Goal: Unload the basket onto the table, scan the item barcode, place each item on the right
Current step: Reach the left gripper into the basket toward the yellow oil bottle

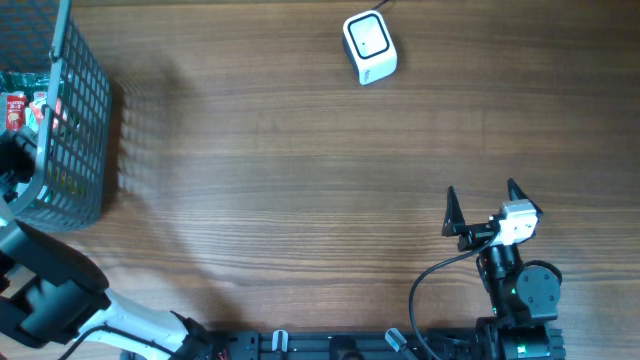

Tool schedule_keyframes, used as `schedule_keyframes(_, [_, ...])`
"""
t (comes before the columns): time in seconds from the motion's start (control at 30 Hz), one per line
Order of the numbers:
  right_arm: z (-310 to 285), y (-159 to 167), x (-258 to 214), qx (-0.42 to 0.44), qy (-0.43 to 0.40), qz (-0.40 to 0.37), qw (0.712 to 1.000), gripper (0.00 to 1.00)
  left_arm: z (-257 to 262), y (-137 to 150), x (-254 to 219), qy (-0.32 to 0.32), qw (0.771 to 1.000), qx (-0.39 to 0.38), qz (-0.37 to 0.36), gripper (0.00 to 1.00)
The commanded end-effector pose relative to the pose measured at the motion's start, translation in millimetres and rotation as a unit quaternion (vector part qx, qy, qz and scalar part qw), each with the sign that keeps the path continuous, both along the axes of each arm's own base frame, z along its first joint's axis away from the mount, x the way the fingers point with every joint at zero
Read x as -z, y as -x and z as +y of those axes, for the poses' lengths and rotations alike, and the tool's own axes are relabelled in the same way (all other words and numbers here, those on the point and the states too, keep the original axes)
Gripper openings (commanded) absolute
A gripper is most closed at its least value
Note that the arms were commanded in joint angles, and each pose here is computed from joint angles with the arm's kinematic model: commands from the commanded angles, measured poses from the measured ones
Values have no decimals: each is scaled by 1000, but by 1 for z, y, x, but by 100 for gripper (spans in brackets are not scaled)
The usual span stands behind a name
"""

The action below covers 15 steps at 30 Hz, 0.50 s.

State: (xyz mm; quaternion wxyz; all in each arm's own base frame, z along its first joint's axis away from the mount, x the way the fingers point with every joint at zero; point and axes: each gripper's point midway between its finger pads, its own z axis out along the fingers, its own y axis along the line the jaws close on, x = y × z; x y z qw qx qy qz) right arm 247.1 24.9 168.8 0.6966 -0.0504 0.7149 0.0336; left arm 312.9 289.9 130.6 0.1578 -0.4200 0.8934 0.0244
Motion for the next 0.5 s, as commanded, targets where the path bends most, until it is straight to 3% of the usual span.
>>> schedule_keyframes(0.0, [-3,0,-1,8,0,-2,1000,100,-5,-11,0,6,999,33,-19,77])
schedule_keyframes(0.03, [-3,0,-1,8,0,-2,1000,100,-5,-11,0,6,999,33,-19,70])
schedule_keyframes(0.27, [-3,0,-1,8,0,-2,1000,100,-7,-11,16,23,999,33,-6,68])
schedule_keyframes(0.33, [-3,0,-1,8,0,-2,1000,100,-9,-13,17,29,999,35,-11,61])
schedule_keyframes(0.47, [-3,0,-1,8,0,-2,1000,100,-10,-15,17,33,999,37,-16,60])
